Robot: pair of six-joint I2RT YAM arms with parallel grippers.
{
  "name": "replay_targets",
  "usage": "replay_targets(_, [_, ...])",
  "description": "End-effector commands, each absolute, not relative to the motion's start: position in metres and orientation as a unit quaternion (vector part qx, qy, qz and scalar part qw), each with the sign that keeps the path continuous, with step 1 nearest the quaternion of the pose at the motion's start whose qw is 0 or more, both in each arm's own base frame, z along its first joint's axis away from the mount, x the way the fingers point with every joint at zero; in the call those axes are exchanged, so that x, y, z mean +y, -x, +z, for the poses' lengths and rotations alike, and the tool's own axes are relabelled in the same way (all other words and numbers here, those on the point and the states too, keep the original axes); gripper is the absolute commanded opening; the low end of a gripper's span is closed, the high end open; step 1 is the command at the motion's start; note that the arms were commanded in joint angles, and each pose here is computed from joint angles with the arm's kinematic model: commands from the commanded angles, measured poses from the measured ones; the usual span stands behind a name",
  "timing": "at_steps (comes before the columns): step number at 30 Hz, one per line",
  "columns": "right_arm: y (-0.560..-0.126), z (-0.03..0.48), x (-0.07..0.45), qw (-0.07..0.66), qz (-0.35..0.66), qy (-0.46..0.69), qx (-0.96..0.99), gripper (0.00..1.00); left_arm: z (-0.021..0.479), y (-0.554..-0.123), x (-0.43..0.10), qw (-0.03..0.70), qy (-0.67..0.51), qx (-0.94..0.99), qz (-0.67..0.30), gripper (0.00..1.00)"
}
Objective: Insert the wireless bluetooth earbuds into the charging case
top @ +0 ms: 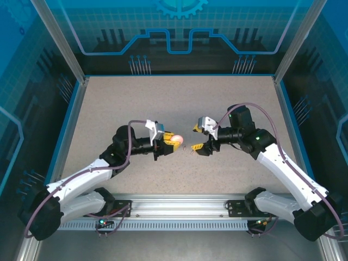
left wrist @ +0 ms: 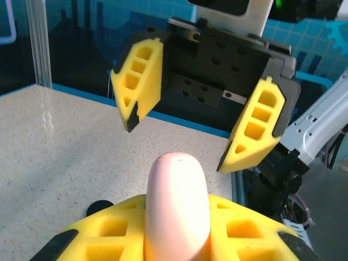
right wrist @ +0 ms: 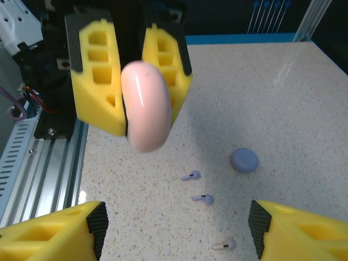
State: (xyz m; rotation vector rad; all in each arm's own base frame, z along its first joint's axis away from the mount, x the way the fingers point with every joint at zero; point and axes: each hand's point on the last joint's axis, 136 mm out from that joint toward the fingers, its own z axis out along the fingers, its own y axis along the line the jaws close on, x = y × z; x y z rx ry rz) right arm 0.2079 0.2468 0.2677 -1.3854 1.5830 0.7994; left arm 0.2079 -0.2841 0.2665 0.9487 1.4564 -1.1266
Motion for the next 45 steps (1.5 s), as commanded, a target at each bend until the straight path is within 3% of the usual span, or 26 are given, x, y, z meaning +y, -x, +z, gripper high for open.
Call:
replay_targets(1, [-0.199,0.284,0.255,0.434,0.332,0.565,0.618,0.71,0.267,-0.202,-0.285,0.547,-0.446,0.568,-0.424,0.03])
replay_targets(13, [-0.196,0.293,0.281,0.442,0.339,0.584,0.59,0.67,0.264,-0.199,-0.296,0.544,-0.477,0.558,-0.405,0.0])
replay_targets(21, [-0.19,0.283,0.286,0.423,0.344,0.602,0.583,0.48,0.265,-0.2,-0.297,0.547,-0.476,0.559,-0.401,0.0])
replay_targets(33, [-0.179,0.271,0.291,0.393,0.358,0.623,0.574,0.42,0.266,-0.201,-0.298,0.55,-0.475,0.559,-0.399,0.0])
replay_targets(40, [-0.177,0.269,0.292,0.389,0.359,0.625,0.574,0.27,0.266,-0.202,-0.299,0.551,-0.475,0.56,-0.397,0.0])
replay_targets(43, [-0.177,0.27,0.291,0.392,0.355,0.625,0.574,0.24,0.265,-0.201,-0.298,0.55,-0.475,0.561,-0.396,0.0])
replay_targets(45, [-0.177,0.273,0.289,0.397,0.353,0.624,0.573,0.24,0.264,-0.202,-0.298,0.549,-0.475,0.562,-0.396,0.05])
